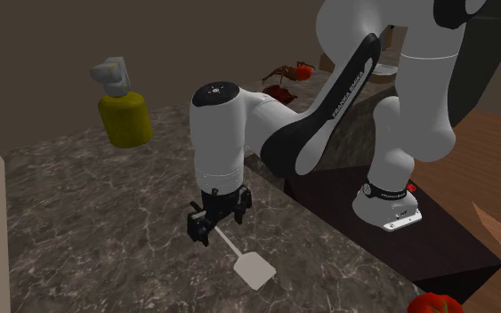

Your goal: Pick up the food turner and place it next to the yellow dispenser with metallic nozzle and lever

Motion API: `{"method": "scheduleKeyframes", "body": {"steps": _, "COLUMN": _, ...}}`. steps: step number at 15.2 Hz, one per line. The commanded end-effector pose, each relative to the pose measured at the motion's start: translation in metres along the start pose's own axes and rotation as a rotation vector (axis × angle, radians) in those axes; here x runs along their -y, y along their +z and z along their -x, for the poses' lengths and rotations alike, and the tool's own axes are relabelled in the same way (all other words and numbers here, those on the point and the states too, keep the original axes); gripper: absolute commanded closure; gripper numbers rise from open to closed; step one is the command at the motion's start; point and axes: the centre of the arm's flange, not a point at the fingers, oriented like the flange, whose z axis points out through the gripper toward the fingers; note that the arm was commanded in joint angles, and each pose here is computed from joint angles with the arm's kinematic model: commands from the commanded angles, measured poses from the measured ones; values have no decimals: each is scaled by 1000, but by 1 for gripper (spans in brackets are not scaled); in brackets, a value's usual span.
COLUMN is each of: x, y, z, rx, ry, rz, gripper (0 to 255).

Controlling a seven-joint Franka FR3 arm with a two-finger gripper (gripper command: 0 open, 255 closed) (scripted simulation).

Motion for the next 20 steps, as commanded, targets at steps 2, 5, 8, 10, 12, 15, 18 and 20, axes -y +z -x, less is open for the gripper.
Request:
{"method": "scheduleKeyframes", "body": {"steps": 2, "x": 0, "y": 0, "z": 0, "rx": 0, "ry": 0, "rz": 0, "gripper": 0}}
{"method": "scheduleKeyframes", "body": {"steps": 5, "x": 0, "y": 0, "z": 0, "rx": 0, "ry": 0, "rz": 0, "gripper": 255}}
{"method": "scheduleKeyframes", "body": {"steps": 8, "x": 0, "y": 0, "z": 0, "rx": 0, "ry": 0, "rz": 0, "gripper": 255}}
{"method": "scheduleKeyframes", "body": {"steps": 10, "x": 0, "y": 0, "z": 0, "rx": 0, "ry": 0, "rz": 0, "gripper": 255}}
{"method": "scheduleKeyframes", "body": {"steps": 12, "x": 0, "y": 0, "z": 0, "rx": 0, "ry": 0, "rz": 0, "gripper": 255}}
{"method": "scheduleKeyframes", "body": {"steps": 15, "x": 0, "y": -16, "z": -1, "rx": 0, "ry": 0, "rz": 0, "gripper": 255}}
{"method": "scheduleKeyframes", "body": {"steps": 18, "x": 0, "y": -32, "z": -2, "rx": 0, "ry": 0, "rz": 0, "gripper": 255}}
{"method": "scheduleKeyframes", "body": {"steps": 20, "x": 0, "y": -42, "z": -3, "rx": 0, "ry": 0, "rz": 0, "gripper": 255}}
